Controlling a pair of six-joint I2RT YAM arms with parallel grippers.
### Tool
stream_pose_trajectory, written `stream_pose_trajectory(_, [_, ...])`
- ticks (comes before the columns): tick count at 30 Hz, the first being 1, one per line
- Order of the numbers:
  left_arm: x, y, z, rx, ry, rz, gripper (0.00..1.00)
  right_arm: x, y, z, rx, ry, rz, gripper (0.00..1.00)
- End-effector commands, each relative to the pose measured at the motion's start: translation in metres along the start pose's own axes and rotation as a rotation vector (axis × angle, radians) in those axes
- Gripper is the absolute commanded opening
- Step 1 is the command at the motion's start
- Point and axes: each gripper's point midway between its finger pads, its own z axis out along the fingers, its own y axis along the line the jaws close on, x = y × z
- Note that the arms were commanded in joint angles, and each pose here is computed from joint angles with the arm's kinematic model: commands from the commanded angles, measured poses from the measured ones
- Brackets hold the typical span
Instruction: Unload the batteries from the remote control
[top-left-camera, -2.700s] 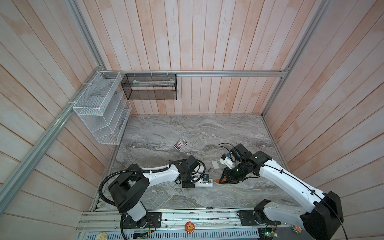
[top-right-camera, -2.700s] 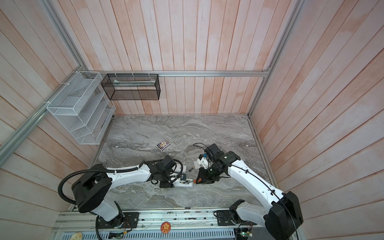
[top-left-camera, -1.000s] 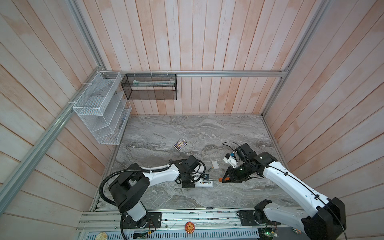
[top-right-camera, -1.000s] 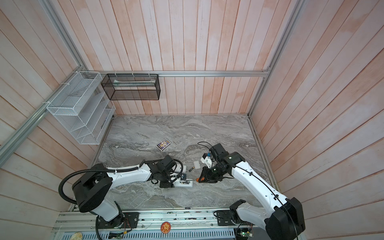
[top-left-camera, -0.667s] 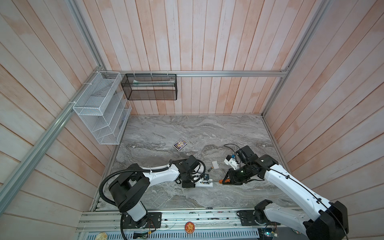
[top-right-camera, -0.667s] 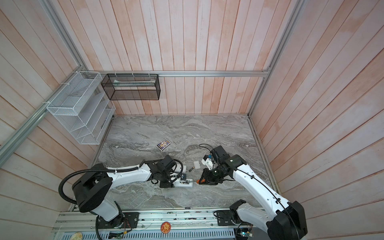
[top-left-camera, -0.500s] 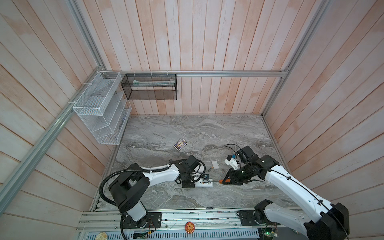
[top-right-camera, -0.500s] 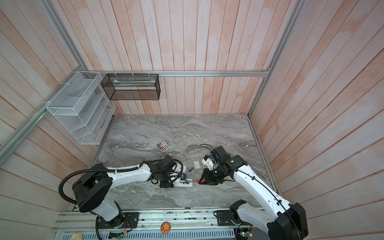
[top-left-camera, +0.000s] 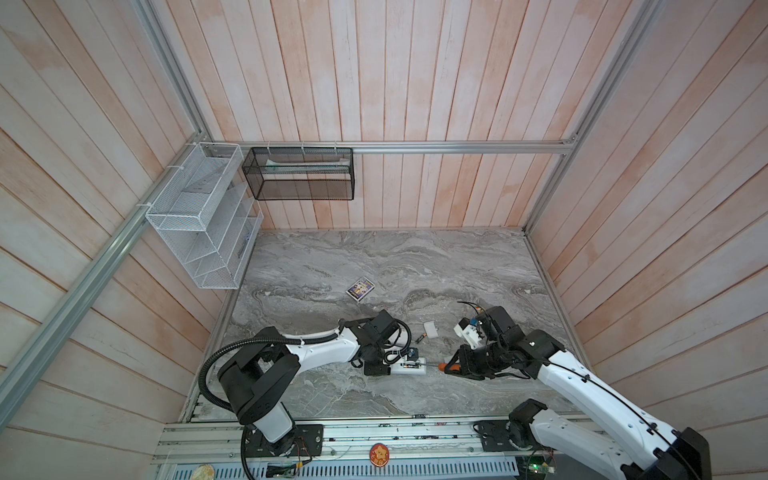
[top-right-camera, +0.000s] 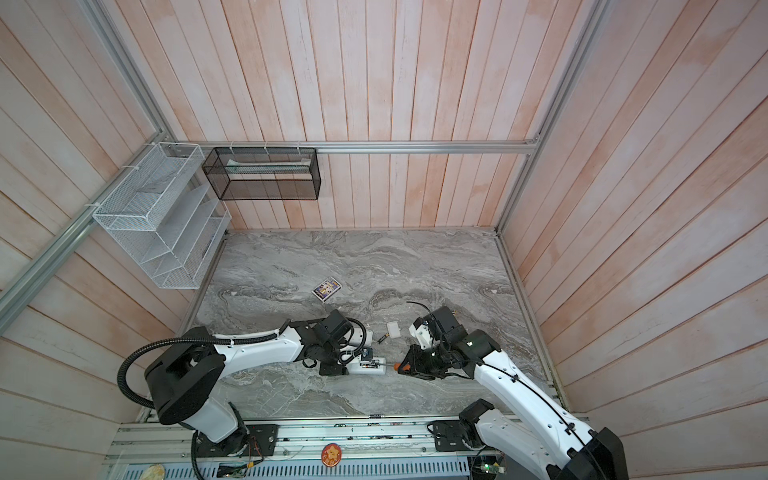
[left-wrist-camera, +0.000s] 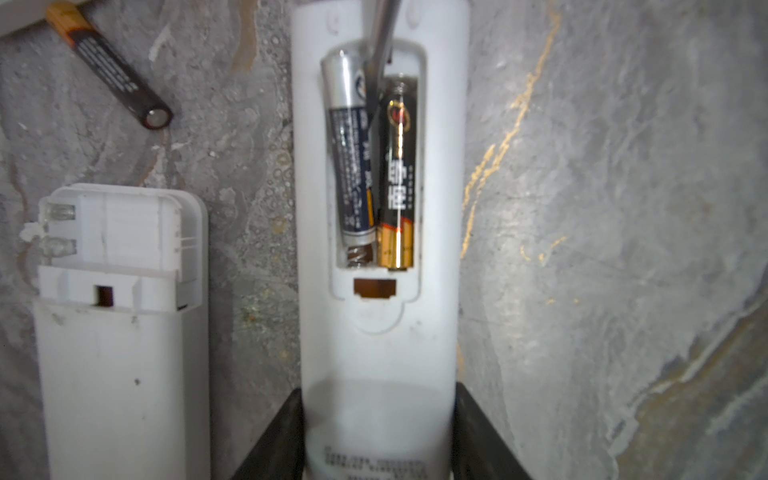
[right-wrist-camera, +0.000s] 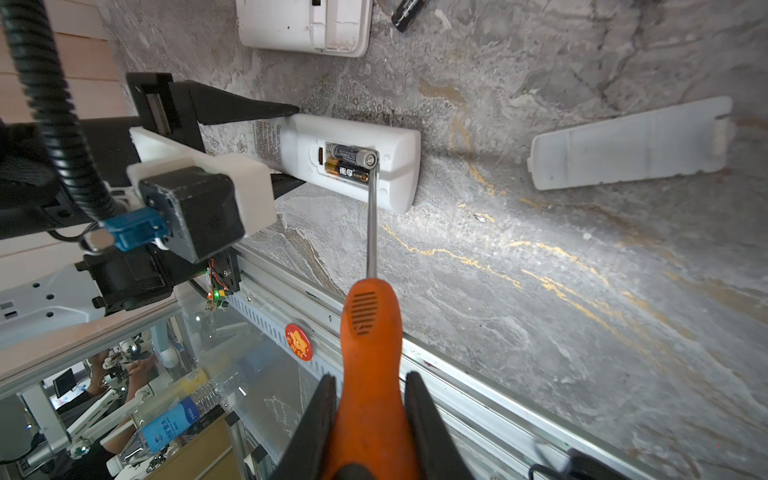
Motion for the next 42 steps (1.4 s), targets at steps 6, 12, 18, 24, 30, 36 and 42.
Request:
stream_pose_trajectory(6, [0.044,-0.039,0.032,0.148,0.144,-0.025,0.00,-0.002,0.025,0.013,-0.091,0.020,-0.010,0.00])
stream_pose_trajectory(12, [0.044,-0.039,0.031,0.145,0.143,-0.024,0.00,-0.011,0.039,0.012,-0.106,0.016,-0.047,0.00])
stream_pose_trajectory(18, [0.044,-0.038,0.031,0.140,0.144,-0.023,0.00,-0.017,0.033,0.009,-0.030,0.023,-0.072,0.00])
stream_pose_trajectory(24, [0.044,-0.038,0.030,0.137,0.142,-0.024,0.00,-0.030,0.003,-0.014,0.119,-0.011,-0.057,0.00])
stream_pose_trajectory(30, [0.043,-0.037,0.031,0.137,0.140,-0.024,0.00,-0.044,0.001,-0.033,0.149,-0.047,-0.070,0.00])
stream_pose_trajectory(36, [0.043,-0.037,0.030,0.134,0.139,-0.024,0.00,-0.049,0.013,-0.037,0.113,-0.055,-0.103,0.00])
stream_pose_trajectory(42, [0.044,-0.037,0.031,0.137,0.143,-0.025,0.00,-0.053,0.021,-0.051,0.117,-0.092,-0.142,0.00])
